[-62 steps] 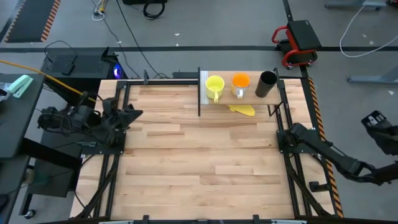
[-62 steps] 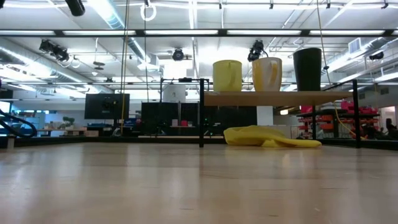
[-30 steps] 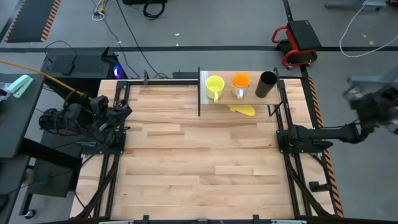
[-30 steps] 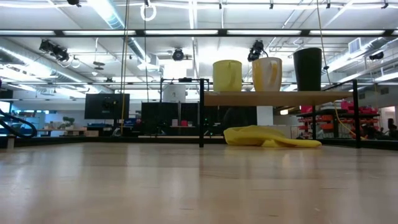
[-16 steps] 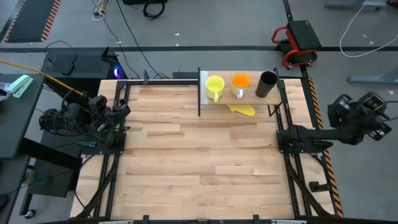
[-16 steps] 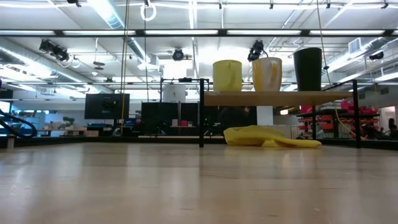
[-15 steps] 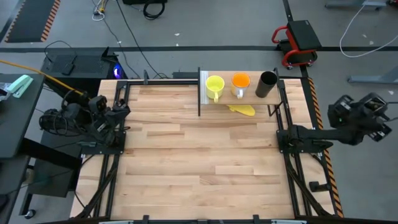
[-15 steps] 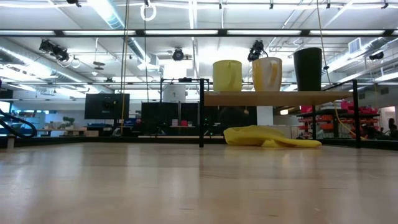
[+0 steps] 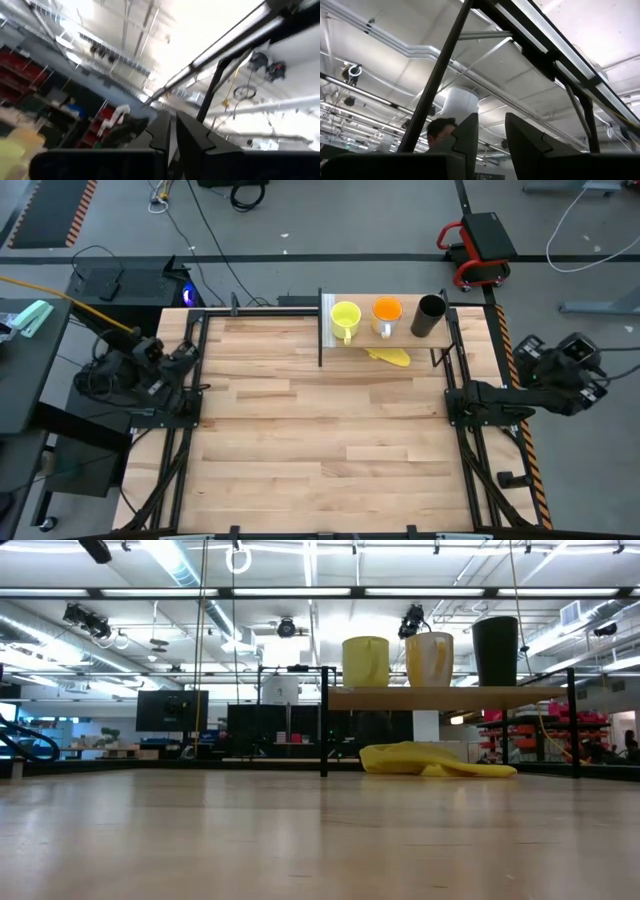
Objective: Stack small to large cups/mugs on shelf
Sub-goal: Return to Home Position
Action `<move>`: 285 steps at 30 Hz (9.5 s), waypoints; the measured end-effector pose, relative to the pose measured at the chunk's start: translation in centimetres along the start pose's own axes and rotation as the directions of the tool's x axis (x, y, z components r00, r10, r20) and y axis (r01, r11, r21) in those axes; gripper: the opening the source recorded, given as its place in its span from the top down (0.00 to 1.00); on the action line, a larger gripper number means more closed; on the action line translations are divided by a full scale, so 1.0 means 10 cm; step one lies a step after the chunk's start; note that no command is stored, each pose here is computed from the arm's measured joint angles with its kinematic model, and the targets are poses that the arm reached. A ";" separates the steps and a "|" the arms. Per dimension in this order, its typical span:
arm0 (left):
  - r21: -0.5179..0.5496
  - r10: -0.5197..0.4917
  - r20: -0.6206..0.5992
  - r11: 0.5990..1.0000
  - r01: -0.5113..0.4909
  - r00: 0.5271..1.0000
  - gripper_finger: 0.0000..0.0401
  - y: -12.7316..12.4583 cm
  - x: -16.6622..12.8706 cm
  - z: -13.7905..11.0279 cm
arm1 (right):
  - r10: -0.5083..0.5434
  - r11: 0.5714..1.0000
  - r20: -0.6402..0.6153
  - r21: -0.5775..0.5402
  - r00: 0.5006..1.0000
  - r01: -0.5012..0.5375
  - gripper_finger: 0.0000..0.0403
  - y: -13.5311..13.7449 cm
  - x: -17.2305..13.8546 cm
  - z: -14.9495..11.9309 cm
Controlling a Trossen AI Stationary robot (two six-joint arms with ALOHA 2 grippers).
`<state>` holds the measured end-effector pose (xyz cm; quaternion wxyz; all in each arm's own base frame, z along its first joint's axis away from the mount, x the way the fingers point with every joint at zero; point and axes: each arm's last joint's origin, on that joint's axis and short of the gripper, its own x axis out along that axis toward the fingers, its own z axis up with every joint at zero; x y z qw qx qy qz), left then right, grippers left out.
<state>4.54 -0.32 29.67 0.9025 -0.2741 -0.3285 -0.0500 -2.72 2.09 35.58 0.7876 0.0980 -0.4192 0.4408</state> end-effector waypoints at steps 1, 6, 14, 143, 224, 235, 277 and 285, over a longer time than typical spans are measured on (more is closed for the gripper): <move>0.008 0.005 -0.011 1.000 -0.005 1.000 0.90 0.02 0.00 -0.03 | -0.001 1.000 -0.001 0.000 1.000 0.001 0.74 0.00 0.00 -0.01; 0.002 0.015 -0.036 1.000 -0.015 0.999 0.91 0.08 -0.03 -0.17 | -0.037 0.999 0.004 -0.006 0.999 0.037 0.74 -0.06 -0.04 -0.09; -0.062 -0.086 0.077 0.994 0.091 0.993 0.93 0.25 -0.20 -0.50 | -0.138 0.989 0.029 0.063 0.990 0.136 0.74 -0.21 -0.20 -0.36; 0.294 0.183 -0.681 0.955 0.035 0.709 0.94 0.56 -0.43 -1.32 | -0.545 0.750 -0.708 -0.171 0.449 0.639 0.74 -0.49 -1.03 -1.94; 0.292 0.181 -0.678 0.956 0.035 0.712 0.92 0.56 -0.43 -1.32 | -0.544 0.750 -0.709 -0.170 0.450 0.639 0.74 -0.49 -1.03 -1.94; 0.292 0.181 -0.678 0.956 0.035 0.712 0.93 0.56 -0.43 -1.32 | -0.544 0.751 -0.709 -0.170 0.450 0.638 0.74 -0.49 -1.03 -1.94; 0.292 0.181 -0.678 0.956 0.036 0.712 0.91 0.56 -0.43 -1.32 | -0.544 0.750 -0.709 -0.170 0.450 0.639 0.74 -0.49 -1.03 -1.94; 0.292 0.181 -0.678 0.956 0.036 0.712 0.94 0.56 -0.43 -1.32 | -0.544 0.751 -0.708 -0.170 0.450 0.639 0.74 -0.49 -1.03 -1.94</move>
